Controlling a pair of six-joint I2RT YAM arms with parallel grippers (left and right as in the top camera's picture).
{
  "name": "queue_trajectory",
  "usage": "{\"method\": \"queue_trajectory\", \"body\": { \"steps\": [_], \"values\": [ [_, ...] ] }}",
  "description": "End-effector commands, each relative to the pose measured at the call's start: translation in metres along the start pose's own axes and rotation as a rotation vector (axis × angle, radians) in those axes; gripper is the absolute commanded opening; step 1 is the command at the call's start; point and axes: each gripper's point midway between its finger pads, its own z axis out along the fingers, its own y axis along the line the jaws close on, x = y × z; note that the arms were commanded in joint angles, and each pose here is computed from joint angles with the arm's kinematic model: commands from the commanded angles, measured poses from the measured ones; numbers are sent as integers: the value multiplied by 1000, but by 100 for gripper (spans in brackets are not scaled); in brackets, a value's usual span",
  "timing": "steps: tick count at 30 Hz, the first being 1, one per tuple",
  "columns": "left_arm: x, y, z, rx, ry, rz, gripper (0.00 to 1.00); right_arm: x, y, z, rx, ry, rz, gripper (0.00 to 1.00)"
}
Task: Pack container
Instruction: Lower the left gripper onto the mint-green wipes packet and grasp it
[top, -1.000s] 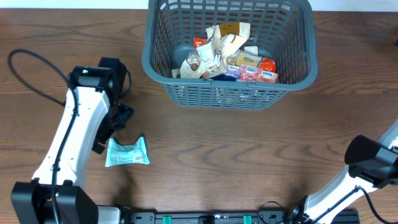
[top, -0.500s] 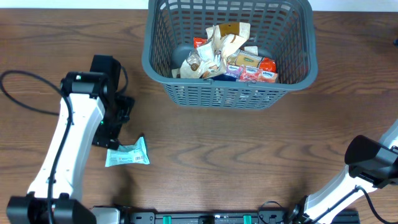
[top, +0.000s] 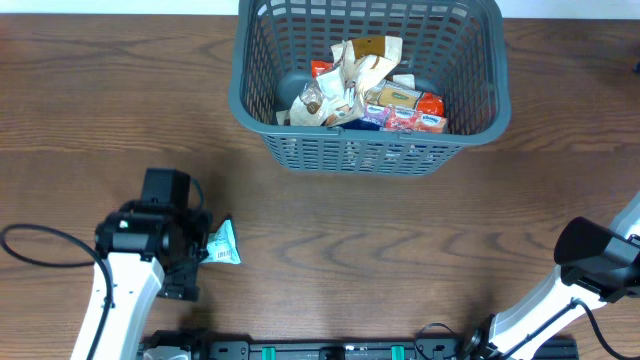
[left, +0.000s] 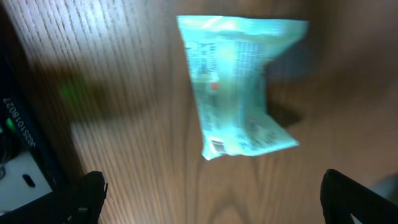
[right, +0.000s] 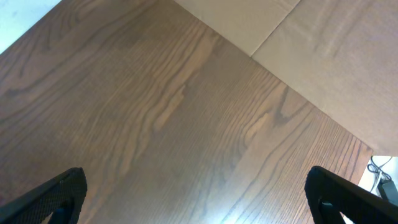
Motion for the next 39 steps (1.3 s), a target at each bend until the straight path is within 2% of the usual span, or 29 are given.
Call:
{"method": "queue_trajectory", "body": {
  "steps": [1,5,12,22,39],
  "values": [
    [-2,9,14,-21,-8,-18,99,1,-1,5,15,7,10,99],
    [-4,9,30,-21,-18,-18,99,1,-1,5,14,7,10,99],
    [-11,-16,46,61,-56,-19,99,1,-1,5,14,7,10,99],
    [-12,-10,64,-24,-57,-53,99,1,-1,5,14,7,10,99],
    [-17,-13,81,-59,-82,-52,99,1,-1,5,14,7,10,99]
  ]
}}
